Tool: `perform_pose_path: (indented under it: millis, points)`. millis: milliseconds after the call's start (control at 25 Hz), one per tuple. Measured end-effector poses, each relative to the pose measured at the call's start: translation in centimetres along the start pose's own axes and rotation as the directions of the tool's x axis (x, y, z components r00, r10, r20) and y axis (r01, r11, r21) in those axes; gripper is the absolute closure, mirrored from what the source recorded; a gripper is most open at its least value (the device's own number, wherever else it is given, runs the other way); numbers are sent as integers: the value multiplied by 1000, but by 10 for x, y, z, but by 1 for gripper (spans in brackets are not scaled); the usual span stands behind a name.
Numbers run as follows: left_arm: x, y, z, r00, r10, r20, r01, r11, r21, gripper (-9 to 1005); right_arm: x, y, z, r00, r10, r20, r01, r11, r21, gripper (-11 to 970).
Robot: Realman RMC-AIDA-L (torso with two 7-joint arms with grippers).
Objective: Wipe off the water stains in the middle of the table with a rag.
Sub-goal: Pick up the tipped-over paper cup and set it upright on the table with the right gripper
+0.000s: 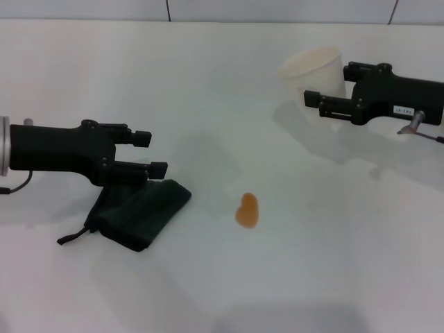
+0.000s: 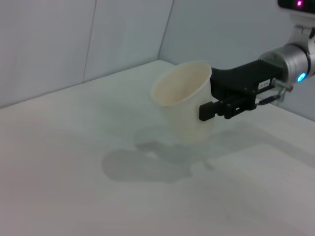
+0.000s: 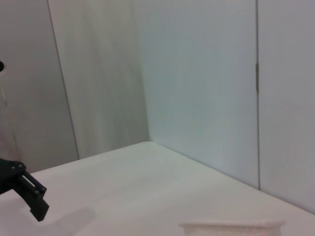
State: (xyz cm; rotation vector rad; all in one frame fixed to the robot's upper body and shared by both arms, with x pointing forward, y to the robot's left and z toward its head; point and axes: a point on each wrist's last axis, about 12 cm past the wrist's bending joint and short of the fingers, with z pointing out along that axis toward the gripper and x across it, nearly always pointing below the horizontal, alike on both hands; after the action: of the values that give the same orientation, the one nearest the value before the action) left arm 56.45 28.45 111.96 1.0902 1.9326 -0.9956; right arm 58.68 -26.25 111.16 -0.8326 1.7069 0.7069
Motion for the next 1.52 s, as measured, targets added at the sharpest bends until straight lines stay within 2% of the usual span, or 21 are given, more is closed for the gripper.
perform_pose_path:
  millis: [480, 760, 1520]
  points:
    - [2, -3, 4, 1000, 8, 1, -8, 1000, 11, 210, 39, 6, -3, 1000, 8, 0, -8, 999, 50, 293]
    - [2, -3, 4, 1000, 9, 1, -9, 1000, 11, 210, 52, 8, -5, 1000, 7, -17, -6, 998, 70, 292]
    - [2, -3, 4, 1000, 12, 1, -12, 1000, 10, 210, 59, 12, -9, 1000, 8, -9, -7, 998, 66, 293]
